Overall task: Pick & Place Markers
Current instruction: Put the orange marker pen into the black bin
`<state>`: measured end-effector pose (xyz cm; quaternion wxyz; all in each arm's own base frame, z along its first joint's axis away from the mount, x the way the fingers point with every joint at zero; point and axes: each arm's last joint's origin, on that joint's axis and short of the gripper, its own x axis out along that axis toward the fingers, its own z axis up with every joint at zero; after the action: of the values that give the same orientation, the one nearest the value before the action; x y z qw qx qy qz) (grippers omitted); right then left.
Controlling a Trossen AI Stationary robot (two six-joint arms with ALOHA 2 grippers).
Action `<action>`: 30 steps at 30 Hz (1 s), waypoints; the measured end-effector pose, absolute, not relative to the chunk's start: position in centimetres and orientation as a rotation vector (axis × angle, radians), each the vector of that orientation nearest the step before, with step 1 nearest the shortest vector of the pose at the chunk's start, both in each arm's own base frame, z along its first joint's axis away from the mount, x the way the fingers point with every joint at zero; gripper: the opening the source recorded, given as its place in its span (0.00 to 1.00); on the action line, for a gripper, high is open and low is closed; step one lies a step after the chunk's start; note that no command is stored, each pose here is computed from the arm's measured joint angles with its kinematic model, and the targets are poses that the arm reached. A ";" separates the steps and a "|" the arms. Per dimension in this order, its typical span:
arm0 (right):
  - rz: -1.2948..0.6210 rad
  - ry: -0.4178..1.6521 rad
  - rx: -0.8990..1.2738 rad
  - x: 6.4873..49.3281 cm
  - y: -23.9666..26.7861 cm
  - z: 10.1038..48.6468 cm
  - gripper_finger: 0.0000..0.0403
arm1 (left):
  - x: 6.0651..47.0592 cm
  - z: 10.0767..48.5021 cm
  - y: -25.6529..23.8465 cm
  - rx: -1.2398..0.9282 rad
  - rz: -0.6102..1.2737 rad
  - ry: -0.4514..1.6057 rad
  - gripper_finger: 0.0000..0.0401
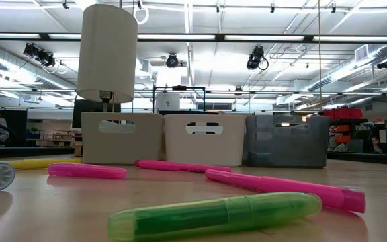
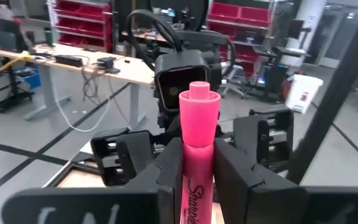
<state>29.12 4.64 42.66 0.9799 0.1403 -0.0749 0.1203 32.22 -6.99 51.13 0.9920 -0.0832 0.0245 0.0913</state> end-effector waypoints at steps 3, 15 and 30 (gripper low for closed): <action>0.245 -0.139 0.282 29.1 4.8 42.6 0.67 | 32.3 51.0 -6.9 -0.164 0.181 0.061 0.17; 0.246 -0.128 0.285 29.1 4.9 42.4 0.49 | 32.3 51.1 -6.9 -0.164 0.172 0.050 0.17; 0.245 -0.145 0.289 29.2 4.9 42.5 0.10 | 32.3 51.2 -6.7 -0.157 0.180 0.044 0.21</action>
<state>29.23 4.86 42.53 0.9795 0.1437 -0.0722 0.1217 32.32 -6.68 51.19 0.9926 -0.0785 0.0221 0.0899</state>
